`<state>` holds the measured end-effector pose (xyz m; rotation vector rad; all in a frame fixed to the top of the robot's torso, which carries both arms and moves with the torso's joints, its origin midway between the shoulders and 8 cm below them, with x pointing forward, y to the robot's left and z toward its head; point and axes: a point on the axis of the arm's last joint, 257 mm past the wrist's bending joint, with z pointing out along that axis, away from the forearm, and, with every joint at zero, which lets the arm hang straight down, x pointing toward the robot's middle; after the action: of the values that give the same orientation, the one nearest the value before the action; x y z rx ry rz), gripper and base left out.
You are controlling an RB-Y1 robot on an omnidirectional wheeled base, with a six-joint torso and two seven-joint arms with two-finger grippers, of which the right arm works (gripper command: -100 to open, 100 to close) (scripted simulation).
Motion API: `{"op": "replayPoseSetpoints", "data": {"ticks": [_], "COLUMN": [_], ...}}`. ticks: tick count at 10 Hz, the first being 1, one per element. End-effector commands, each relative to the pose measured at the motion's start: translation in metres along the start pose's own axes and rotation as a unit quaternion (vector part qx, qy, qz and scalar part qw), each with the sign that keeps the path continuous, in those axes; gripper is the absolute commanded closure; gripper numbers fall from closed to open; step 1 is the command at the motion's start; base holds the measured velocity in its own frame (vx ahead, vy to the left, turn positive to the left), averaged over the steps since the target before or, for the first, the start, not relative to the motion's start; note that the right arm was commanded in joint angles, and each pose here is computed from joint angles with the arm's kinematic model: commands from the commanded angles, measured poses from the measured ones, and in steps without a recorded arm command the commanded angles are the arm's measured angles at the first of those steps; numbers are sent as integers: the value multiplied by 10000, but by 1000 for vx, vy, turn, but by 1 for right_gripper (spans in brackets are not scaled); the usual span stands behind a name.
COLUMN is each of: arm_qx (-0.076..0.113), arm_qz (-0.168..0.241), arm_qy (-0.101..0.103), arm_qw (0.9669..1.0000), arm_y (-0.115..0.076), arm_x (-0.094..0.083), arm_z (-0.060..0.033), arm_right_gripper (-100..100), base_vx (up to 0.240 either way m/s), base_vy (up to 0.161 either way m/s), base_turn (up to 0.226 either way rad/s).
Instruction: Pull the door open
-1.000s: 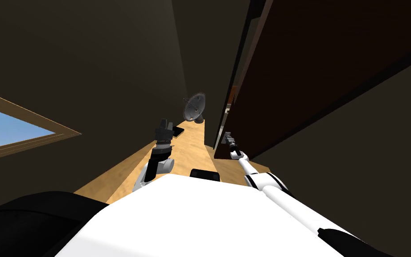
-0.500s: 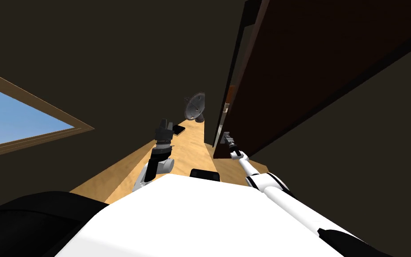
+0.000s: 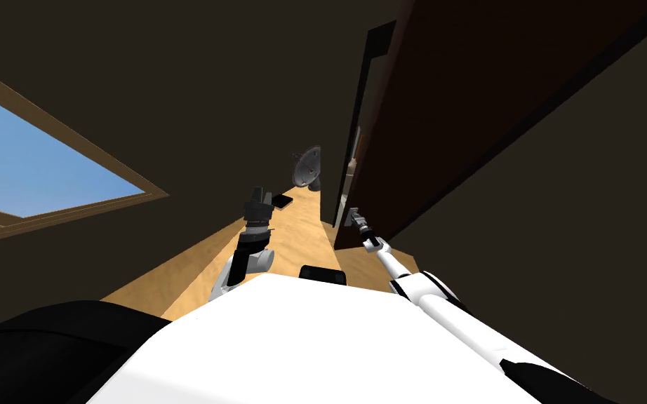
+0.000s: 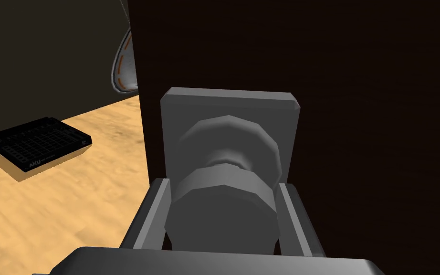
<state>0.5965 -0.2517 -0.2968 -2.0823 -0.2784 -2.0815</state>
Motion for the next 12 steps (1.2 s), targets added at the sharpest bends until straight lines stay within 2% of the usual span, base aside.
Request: {"op": "replayPoseSetpoints", "data": {"ticks": [1, 2, 5, 9, 10, 11, 12], "arm_qx": [0, 179, 448, 897, 965, 925, 1097], "arm_qz": [0, 3, -3, 8, 12, 3, 5], "arm_qy": [0, -9, 14, 10, 5, 0, -6], "arm_qw": [10000, 9998, 9990, 9960, 9953, 9957, 9940], "arm_y": [0, -83, -194, -385, -414, -406, -482], "arm_x": [0, -17, 3, 9, 8, 5, -9], "arm_z": [0, -31, -62, -136, -149, -132, -179], "arm_right_gripper": [100, 100, 100, 100, 100, 100, 100], "base_vx": [-101, -128, -167, -144, -169, -74, -67], "base_vy": [-52, -85, -156, -139, -137, -58, -120], "base_turn": [19, 22, 40, 27, 18, 18, 10]}}
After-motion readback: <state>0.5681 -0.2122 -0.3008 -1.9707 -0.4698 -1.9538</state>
